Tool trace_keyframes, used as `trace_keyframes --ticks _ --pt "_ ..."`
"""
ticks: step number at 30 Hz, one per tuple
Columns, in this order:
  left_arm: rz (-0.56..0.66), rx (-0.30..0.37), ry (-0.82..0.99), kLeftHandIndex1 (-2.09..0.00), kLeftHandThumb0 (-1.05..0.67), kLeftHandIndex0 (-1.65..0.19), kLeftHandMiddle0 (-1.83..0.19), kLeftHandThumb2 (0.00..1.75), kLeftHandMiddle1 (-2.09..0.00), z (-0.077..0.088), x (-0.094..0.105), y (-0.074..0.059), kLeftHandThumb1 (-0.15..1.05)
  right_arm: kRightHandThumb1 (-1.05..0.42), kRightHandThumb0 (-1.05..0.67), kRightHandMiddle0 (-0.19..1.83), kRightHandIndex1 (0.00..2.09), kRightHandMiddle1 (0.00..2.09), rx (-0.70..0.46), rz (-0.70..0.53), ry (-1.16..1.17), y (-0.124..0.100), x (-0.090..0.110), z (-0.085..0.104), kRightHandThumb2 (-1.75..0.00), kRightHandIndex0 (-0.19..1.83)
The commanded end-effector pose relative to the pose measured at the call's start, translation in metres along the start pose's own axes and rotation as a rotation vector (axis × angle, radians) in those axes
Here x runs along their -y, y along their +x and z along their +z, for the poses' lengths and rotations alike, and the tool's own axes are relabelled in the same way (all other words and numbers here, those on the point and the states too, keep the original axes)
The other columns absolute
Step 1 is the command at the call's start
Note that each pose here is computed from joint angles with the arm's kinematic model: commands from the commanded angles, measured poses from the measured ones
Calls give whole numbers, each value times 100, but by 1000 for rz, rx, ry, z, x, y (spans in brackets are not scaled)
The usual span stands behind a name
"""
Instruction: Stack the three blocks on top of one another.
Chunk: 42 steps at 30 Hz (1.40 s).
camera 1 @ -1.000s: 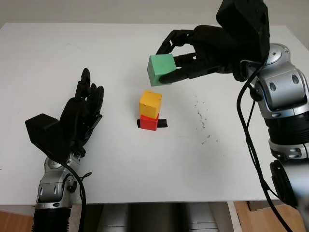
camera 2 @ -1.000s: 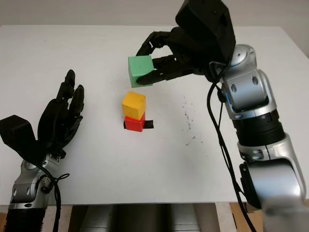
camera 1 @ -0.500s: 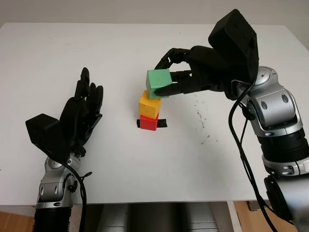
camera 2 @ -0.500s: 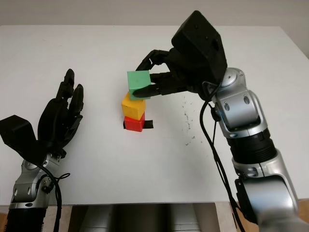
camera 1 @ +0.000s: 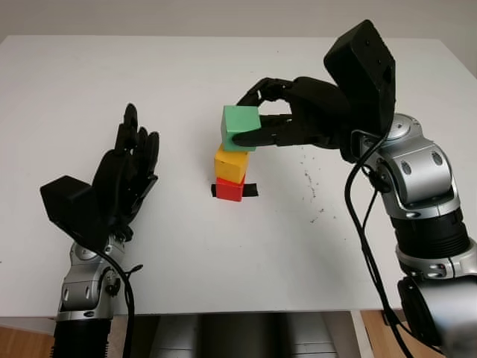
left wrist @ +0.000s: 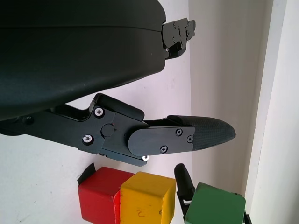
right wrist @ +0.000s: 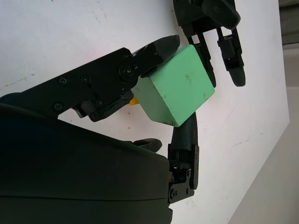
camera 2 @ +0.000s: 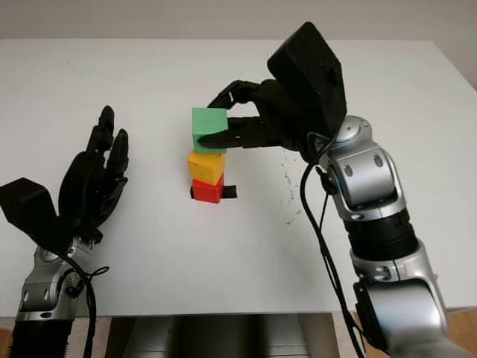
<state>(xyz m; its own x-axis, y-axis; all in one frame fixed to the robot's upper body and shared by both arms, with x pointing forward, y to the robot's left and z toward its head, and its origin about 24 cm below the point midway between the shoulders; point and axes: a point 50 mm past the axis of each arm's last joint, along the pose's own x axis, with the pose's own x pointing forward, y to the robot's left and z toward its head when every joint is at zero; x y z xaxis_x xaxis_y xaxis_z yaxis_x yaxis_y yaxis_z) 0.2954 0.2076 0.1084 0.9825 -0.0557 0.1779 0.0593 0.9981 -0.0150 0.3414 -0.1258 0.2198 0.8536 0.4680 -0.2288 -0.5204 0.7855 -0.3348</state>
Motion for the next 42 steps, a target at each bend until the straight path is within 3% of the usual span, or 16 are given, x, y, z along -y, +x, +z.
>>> trace_keyframes --ticks 1,42 --pt "-4 9 -2 0 -73 19 19 44 0 2 2 1 105 -102 -42 22 2 177 39 -5 -3 0 1 10 -6 41" --pt "17 -2 -13 0 -74 19 19 38 0 -2 2 -3 105 -100 -47 30 2 171 5 23 -69 12 -4 -6 -5 45"
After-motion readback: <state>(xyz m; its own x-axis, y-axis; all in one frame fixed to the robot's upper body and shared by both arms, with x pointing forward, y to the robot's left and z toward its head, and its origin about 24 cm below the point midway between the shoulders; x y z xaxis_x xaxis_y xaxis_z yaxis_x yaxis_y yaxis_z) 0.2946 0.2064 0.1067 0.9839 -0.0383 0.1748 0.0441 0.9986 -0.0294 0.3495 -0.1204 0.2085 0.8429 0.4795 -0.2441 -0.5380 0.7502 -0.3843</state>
